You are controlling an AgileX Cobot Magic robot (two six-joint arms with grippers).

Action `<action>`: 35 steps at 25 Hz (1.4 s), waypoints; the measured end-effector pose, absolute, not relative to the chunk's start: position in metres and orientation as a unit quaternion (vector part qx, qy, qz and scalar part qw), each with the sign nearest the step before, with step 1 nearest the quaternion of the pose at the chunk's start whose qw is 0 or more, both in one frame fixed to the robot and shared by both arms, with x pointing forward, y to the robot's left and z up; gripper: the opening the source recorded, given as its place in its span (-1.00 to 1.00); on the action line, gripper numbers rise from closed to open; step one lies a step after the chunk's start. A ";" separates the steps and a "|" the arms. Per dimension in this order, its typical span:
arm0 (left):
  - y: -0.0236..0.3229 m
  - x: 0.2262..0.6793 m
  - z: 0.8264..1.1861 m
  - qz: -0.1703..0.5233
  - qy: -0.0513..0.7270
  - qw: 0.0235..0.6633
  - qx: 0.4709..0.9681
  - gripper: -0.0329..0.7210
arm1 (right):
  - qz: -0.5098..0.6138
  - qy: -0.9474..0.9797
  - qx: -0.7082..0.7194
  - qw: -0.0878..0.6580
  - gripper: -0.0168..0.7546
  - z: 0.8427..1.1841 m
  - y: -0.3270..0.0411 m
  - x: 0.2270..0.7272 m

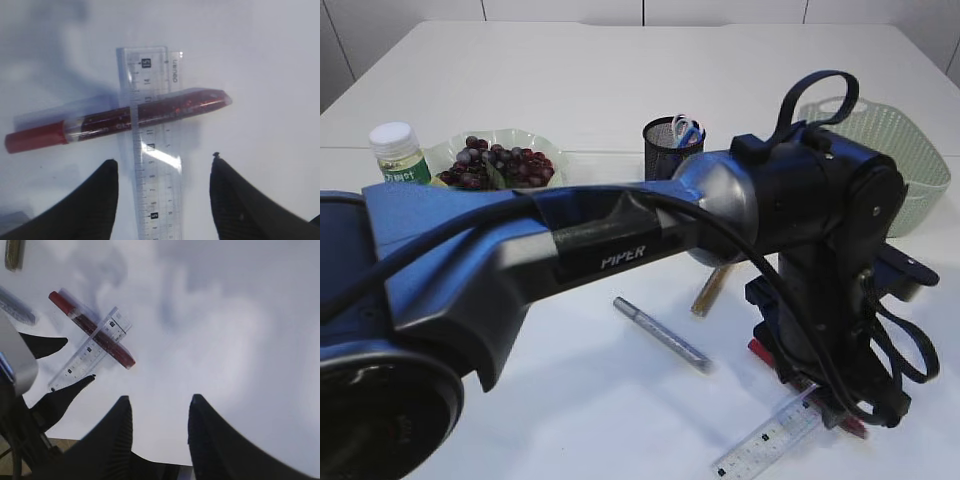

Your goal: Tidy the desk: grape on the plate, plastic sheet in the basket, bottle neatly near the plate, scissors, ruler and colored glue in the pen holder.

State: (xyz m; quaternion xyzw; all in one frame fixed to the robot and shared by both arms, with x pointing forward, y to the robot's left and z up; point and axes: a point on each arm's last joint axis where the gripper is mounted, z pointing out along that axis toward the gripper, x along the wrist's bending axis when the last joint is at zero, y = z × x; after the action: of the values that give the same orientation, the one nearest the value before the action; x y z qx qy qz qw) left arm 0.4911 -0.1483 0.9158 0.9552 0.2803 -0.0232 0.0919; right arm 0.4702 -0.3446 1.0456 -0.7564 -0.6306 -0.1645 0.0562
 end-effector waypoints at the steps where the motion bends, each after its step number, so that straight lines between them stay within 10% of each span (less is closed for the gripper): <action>1: -0.149 0.489 0.914 -0.024 0.279 0.089 0.956 0.23 | -0.165 -0.631 -0.756 0.056 -0.15 1.046 -0.345 0.470; 35: -0.149 0.487 0.882 -0.026 0.275 0.049 0.960 0.23 | -0.165 -0.631 -0.756 0.056 -0.15 1.046 -0.344 0.470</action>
State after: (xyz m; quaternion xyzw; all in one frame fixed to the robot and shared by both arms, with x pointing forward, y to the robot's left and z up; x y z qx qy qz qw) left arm 0.4868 -0.1487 0.8816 0.9598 0.2750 -0.0265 0.0487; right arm 0.4703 -0.3444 1.0457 -0.7557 -0.6312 -0.1653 0.0564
